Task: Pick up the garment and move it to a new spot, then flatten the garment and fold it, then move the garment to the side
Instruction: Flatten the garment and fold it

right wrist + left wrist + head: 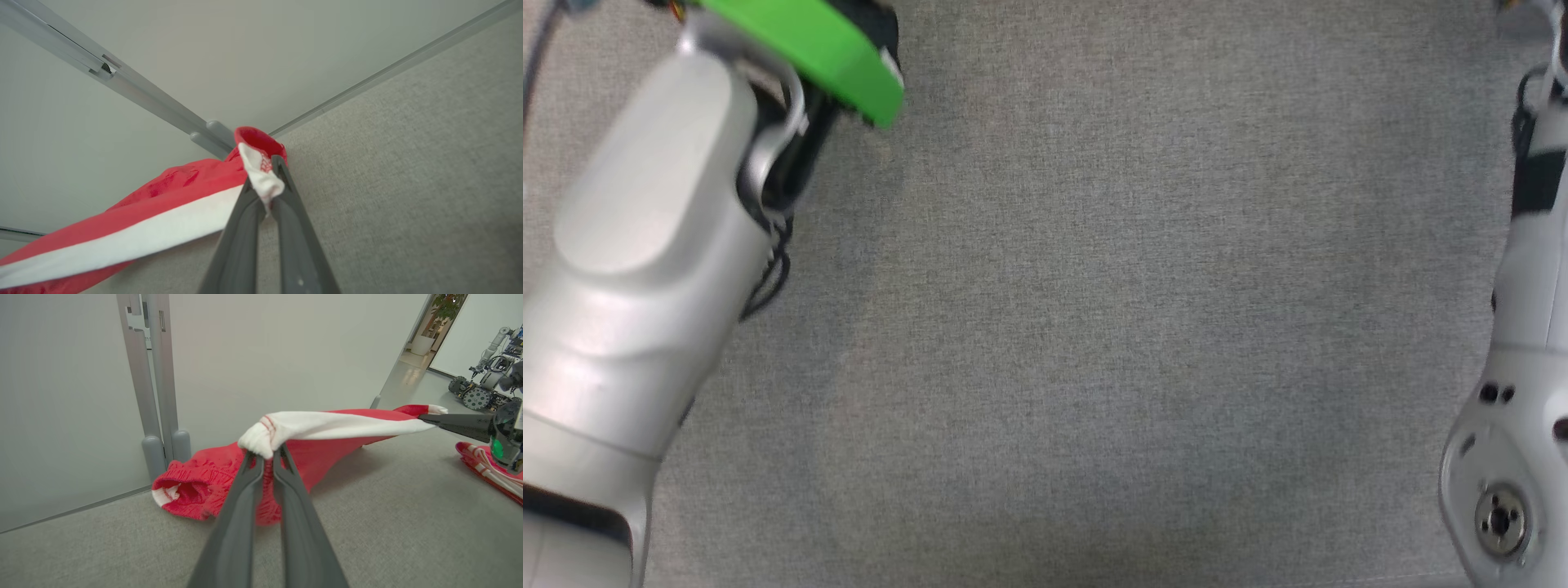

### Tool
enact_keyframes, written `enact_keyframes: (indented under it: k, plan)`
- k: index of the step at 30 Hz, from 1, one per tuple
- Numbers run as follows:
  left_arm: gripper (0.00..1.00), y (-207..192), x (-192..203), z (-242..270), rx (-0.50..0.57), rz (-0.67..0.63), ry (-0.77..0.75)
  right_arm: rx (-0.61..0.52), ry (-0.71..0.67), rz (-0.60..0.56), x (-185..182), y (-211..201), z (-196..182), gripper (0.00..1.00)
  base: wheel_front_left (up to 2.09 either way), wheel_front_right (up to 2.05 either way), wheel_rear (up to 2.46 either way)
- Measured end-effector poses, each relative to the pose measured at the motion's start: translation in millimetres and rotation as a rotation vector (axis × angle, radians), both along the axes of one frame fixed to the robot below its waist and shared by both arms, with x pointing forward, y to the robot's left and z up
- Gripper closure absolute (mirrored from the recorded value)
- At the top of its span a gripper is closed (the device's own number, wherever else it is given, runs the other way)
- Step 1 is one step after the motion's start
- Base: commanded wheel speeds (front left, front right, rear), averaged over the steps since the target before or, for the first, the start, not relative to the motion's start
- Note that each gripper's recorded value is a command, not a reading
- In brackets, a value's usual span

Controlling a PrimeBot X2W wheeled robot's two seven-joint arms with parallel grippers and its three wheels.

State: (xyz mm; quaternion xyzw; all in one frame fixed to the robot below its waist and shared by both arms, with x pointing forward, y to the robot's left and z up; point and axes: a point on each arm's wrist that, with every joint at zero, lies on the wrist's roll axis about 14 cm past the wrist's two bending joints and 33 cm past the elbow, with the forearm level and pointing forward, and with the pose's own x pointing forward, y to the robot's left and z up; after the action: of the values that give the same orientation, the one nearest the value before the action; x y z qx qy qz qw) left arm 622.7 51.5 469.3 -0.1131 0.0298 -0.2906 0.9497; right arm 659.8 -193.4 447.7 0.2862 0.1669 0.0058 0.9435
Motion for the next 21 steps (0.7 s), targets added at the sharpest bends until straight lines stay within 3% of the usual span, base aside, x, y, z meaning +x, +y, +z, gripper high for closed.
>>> enact_keyframes:
  k: [6,11,17,21]
  plan:
    - [1.00,9,-82,-44,-0.027,-0.023,0.149,0.101,0.122,-0.035,-97,-13,-51,1.00,0.00,0.00,0.00]
    - [1.00,24,-160,-49,-0.067,0.031,0.225,0.131,0.172,-0.037,-178,-17,-55,1.00,0.00,0.00,0.00]
    - [1.00,35,-241,-48,-0.022,0.103,0.263,0.155,0.212,-0.019,-248,-11,-51,1.00,0.00,0.00,0.00]
    - [1.00,33,-285,-41,-0.074,0.175,0.299,0.148,0.237,-0.046,-291,-18,-52,1.00,0.00,0.00,0.00]
